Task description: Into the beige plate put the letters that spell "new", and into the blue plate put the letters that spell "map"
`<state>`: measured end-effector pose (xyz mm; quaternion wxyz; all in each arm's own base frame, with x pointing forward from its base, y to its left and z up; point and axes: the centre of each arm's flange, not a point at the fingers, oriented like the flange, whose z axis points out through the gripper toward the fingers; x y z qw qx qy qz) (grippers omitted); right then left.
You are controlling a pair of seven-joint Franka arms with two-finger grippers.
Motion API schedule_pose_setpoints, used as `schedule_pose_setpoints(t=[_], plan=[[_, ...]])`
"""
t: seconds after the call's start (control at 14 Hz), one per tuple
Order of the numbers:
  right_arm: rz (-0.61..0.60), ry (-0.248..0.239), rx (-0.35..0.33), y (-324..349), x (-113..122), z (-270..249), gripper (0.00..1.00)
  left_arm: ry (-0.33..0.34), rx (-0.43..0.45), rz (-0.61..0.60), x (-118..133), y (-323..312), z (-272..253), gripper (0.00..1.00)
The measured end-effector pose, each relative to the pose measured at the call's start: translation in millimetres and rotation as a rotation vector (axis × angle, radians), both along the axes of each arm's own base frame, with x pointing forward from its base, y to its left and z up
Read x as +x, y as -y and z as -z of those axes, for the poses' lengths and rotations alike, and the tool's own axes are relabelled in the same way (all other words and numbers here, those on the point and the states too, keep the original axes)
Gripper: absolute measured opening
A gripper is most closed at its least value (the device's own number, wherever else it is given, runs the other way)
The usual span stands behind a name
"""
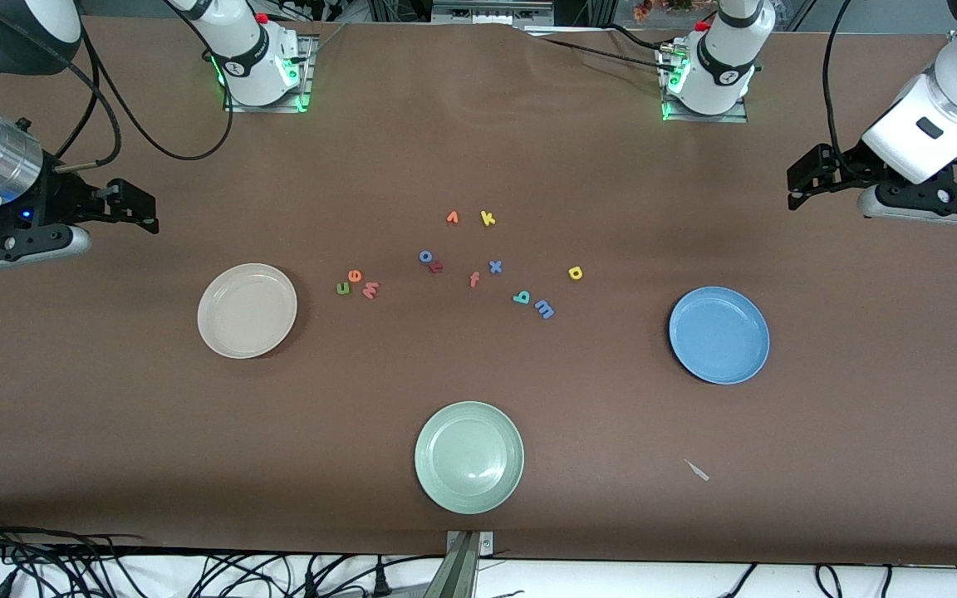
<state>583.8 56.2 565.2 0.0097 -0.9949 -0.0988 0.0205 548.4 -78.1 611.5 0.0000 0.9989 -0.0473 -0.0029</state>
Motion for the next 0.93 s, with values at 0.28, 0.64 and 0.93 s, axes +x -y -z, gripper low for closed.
schedule_pose_setpoints(t=[0.28, 0.64, 0.93], plan=[[0.0, 0.0, 0.0, 0.0, 0.0, -0.1, 1.0, 0.0, 0.0, 0.0, 0.0, 0.0, 0.0, 1.0], [0.001, 0.0, 0.0, 0.0, -0.1, 0.2, 1.0, -0.001, 0.0, 0.0, 0.0, 0.0, 0.3, 1.0], [0.003, -0.01, 0.015, -4.1, -1.0, 5.3, 1.0, -0.072, 0.007, 0.009, 8.6, 4.9, 31.6, 1.0]])
